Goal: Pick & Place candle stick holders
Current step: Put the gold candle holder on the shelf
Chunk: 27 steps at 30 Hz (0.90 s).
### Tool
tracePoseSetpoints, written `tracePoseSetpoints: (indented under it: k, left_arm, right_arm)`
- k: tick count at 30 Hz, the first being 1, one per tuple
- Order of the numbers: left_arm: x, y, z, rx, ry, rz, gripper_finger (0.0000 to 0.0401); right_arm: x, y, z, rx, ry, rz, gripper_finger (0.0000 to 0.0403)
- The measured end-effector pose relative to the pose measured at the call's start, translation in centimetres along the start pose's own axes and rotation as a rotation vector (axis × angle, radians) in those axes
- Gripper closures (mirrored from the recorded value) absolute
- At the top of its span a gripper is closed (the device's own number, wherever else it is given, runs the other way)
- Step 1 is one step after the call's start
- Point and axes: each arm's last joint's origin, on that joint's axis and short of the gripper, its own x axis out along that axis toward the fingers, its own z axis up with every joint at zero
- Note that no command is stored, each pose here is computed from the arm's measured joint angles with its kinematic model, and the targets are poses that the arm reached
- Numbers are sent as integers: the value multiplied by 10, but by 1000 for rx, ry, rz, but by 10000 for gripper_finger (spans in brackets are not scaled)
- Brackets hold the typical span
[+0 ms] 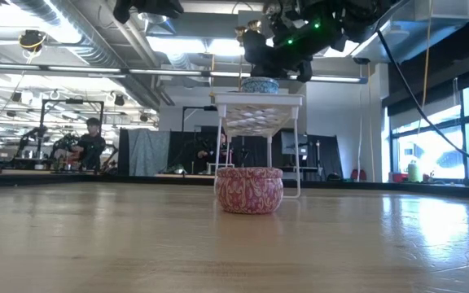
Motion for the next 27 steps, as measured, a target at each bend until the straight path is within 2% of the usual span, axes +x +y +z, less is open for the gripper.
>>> tracePoseSetpoints:
  k: [10, 21, 27]
  left_arm:
    - [0, 0, 0, 6, 0, 1, 327]
    - [0, 0, 0, 5, 0, 1, 327]
    - [0, 0, 0, 1, 0, 1, 327]
  right_arm:
    - [0, 0, -3, -14, 21, -1, 353]
    - [0, 1, -4, -15, 23, 1, 309]
    - [-4, 5, -3, -16, 2, -46, 282]
